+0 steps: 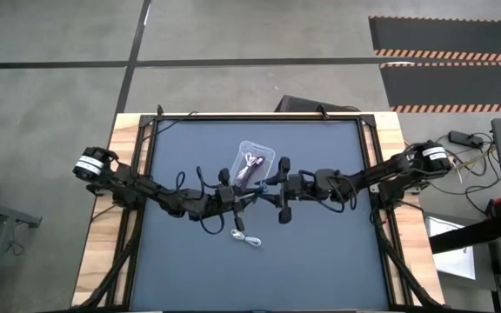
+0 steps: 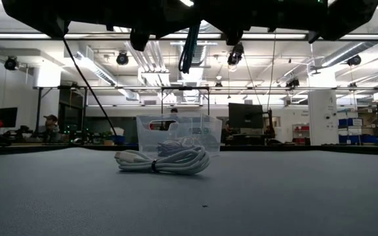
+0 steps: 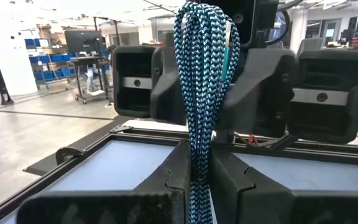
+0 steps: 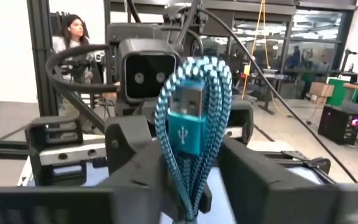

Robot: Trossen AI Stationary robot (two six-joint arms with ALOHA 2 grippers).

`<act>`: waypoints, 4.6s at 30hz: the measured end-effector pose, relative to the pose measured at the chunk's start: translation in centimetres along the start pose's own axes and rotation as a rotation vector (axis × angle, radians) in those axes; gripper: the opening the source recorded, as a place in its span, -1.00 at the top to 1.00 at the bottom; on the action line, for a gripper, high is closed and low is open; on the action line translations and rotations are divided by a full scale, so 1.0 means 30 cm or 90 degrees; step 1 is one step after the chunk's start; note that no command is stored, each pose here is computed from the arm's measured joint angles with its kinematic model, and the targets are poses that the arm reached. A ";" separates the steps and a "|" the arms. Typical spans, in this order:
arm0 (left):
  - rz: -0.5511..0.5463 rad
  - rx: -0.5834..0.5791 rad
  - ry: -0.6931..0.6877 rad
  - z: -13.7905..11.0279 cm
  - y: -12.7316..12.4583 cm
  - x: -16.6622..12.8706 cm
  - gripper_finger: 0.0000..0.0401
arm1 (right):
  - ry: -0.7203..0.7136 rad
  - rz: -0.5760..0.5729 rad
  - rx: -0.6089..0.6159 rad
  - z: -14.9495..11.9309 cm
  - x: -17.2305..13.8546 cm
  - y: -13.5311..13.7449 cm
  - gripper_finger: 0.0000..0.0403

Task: Pick and place USB-C Cables
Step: Put the blue USB cable into the transparent bin

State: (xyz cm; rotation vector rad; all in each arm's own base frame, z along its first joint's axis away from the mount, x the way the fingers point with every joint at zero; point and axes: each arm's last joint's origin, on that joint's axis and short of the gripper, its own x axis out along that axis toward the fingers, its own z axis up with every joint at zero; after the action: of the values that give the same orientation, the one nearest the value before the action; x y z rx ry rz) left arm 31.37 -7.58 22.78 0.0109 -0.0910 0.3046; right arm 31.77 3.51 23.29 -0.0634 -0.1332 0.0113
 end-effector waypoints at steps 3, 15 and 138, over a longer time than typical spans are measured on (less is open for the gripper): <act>0.000 0.000 0.000 0.000 0.000 0.000 0.88 | 0.008 -0.001 -0.002 -0.005 0.000 0.000 0.66; 0.000 -0.004 -0.006 0.011 0.003 -0.004 0.44 | 0.025 0.000 -0.017 0.024 -0.016 -0.003 0.91; 0.010 0.051 -0.070 0.233 0.236 -0.342 0.23 | 0.810 0.602 -0.503 -0.147 0.478 -0.377 0.94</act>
State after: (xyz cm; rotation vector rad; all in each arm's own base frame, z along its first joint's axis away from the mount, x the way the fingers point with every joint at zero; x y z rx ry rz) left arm 18.90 -4.07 28.79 0.1069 -0.1883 0.3232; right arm 46.64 -7.84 21.54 -0.8963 1.1879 0.8501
